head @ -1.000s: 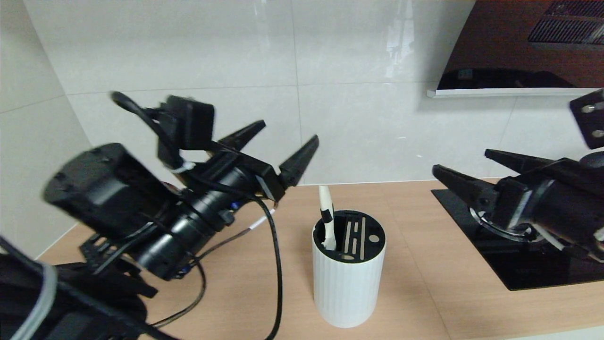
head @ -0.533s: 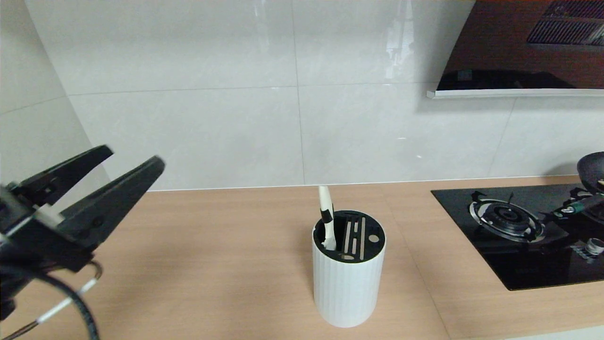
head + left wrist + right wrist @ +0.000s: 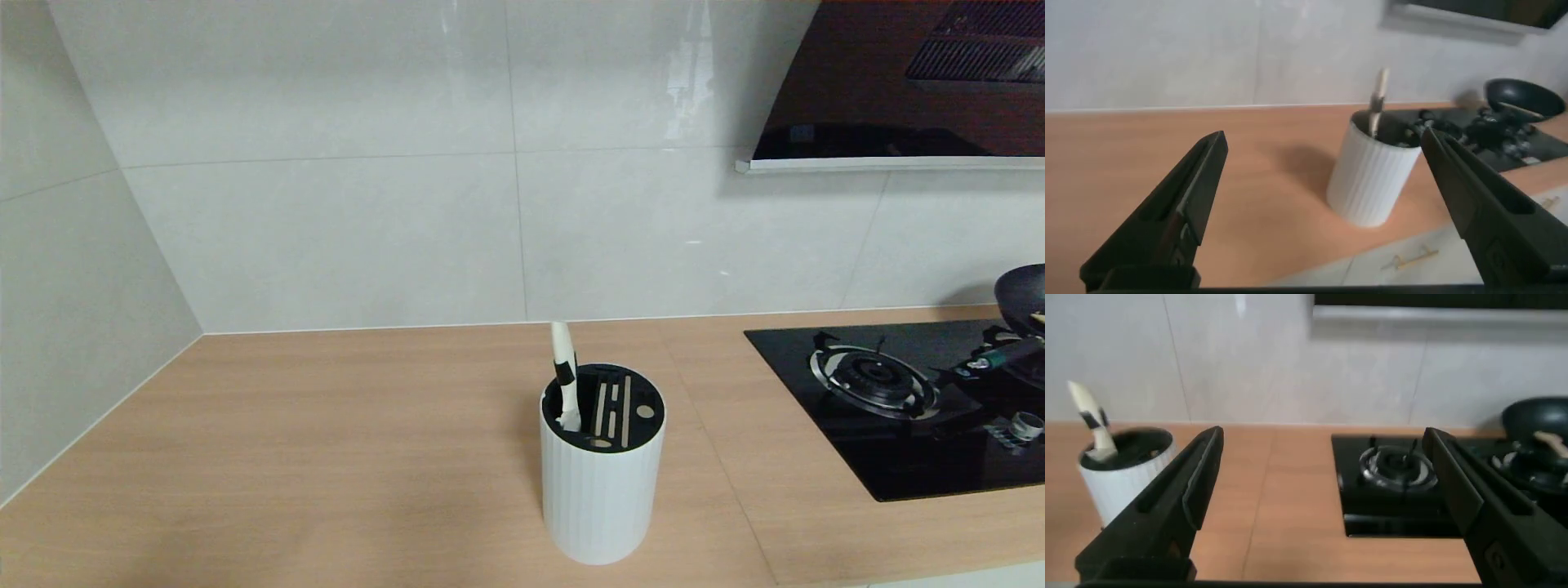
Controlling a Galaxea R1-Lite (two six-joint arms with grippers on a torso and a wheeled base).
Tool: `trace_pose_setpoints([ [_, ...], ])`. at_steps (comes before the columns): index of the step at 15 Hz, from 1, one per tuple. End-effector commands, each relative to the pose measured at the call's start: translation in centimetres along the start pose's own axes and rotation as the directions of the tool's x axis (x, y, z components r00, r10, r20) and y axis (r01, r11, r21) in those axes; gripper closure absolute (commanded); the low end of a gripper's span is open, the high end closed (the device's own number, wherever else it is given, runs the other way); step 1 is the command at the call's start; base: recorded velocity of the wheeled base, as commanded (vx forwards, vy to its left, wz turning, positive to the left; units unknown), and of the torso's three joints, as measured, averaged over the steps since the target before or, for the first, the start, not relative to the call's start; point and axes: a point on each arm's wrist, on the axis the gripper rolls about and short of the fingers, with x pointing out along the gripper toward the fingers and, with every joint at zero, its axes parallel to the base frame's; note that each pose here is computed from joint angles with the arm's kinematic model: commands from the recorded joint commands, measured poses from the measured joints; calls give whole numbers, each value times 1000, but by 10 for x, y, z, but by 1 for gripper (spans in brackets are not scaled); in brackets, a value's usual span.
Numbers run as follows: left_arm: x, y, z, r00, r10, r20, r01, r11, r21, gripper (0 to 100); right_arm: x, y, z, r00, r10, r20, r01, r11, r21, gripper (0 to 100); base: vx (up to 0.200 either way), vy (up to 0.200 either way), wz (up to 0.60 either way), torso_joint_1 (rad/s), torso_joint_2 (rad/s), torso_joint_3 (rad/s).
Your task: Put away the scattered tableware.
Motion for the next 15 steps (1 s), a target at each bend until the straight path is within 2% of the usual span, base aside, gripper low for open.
trace_pose_setpoints([
  [1,-23,-3,-16,990,60,128,-67,997,49,0,-10,1,-8,998,-48,36,49,999,-4,0,0,0,0,0,0,0],
  [3,-29,-2,-36,984,112,141,-124,989,83,0,-7,2,-12,995,-80,65,80,997,5,0,0,0,0,0,0,0],
  [5,-26,4,-49,977,175,119,-189,975,119,0,-4,6,-23,989,-123,78,125,992,-20,0,0,0,0,0,0,0],
  [6,-25,5,-53,978,180,106,-194,970,144,0,-8,8,-29,984,-156,92,161,986,-48,0,0,0,0,0,0,0],
  [7,-23,10,-65,974,213,81,-225,952,206,0,-10,11,-57,992,-110,58,116,986,-118,0,0,0,0,0,0,0],
  [8,-23,12,-68,957,276,84,-288,933,214,0,-4,11,-74,991,-134,30,136,981,-136,0,0,0,0,0,0,0],
  [9,-23,15,-74,936,350,41,-350,910,220,0,0,11,-91,985,-166,40,170,976,-139,0,0,0,0,0,0,0],
  [10,-24,17,-81,913,406,-26,-387,887,251,0,0,11,-97,987,-161,18,162,976,-146,0,0,0,0,0,0,0],
  [12,-24,17,-81,913,408,-22,-391,888,243,0,0,12,-104,988,-144,-56,134,978,-157,0,0,0,0,0,0,0],
  [13,-24,17,-83,931,362,-46,-341,907,245,0,0,13,-113,985,-100,-139,77,984,-163,0,0,0,0,0,0,0],
  [14,-24,17,-83,934,353,-55,-330,911,246,0,0,13,-114,983,-94,-157,68,984,-163,0,0,0,0,0,0,0],
  [15,-24,16,-85,950,301,-79,-275,931,241,0,-2,16,-117,979,42,-201,-54,997,-58,0,0,0,0,0,0,0],
])
